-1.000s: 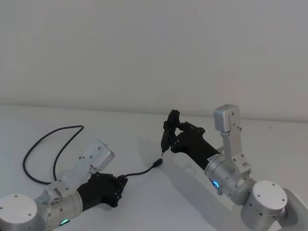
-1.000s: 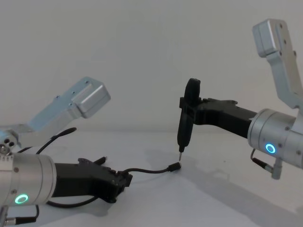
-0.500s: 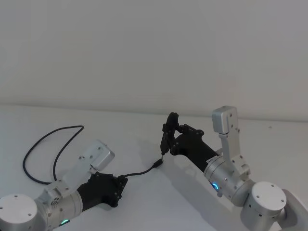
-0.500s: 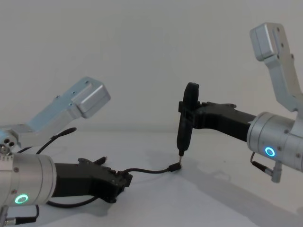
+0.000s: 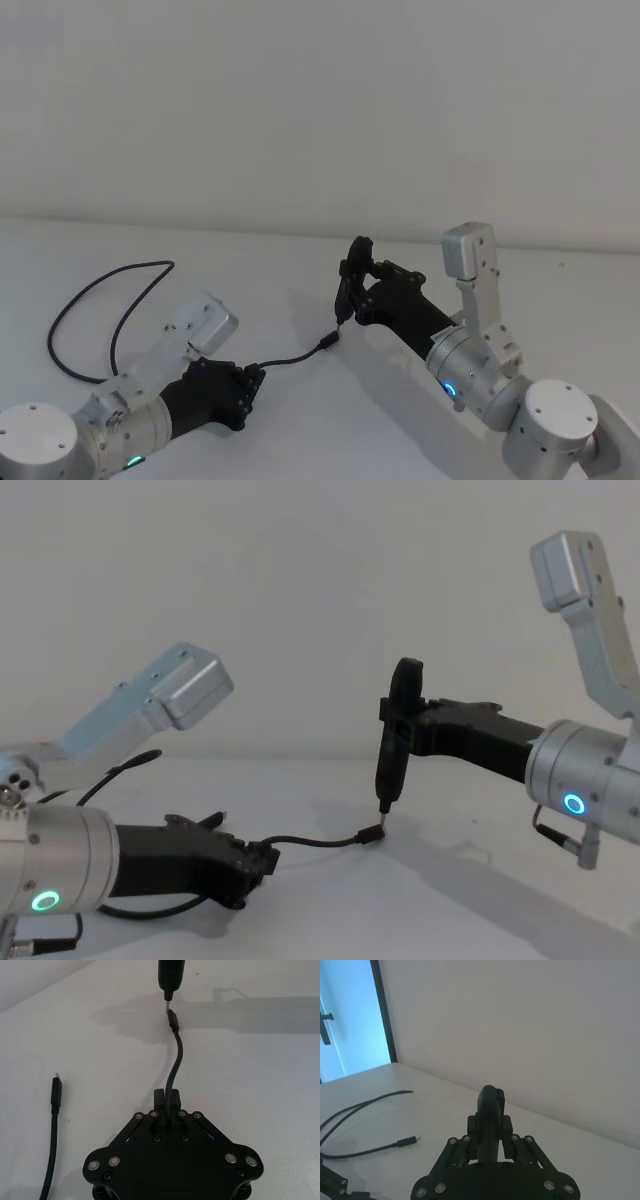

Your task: Pick up the data cable with the one hand.

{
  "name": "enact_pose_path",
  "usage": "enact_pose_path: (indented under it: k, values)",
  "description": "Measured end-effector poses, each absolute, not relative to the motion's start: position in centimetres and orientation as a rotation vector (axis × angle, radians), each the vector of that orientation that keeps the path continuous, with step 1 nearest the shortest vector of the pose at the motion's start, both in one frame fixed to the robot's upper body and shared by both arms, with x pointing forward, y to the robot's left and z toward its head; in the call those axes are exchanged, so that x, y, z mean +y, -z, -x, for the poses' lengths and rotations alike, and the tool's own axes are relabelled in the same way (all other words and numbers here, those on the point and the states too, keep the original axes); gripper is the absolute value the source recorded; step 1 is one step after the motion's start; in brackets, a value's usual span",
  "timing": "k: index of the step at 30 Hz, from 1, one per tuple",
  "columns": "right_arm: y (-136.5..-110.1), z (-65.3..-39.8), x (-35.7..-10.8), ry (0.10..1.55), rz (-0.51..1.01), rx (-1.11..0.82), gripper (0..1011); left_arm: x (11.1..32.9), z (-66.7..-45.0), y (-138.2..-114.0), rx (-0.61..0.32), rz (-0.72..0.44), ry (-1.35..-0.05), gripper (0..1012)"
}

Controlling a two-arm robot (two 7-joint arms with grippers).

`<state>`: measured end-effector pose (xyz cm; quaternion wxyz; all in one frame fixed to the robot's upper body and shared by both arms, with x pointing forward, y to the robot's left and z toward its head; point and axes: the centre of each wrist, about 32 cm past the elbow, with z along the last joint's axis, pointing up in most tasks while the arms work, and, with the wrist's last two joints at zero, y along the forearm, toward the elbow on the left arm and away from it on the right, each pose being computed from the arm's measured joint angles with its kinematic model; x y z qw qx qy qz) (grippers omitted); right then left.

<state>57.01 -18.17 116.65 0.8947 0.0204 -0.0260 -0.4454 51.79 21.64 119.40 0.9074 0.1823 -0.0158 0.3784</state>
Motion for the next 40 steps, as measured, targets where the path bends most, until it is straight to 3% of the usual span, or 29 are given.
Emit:
enact_pose_path:
  k: [40]
  values:
    - [-116.64,-56.95,-18.3,0.925,-0.042,-0.052,274,21.65,-51.79,-119.4,-0.033,-0.376,-0.781,42]
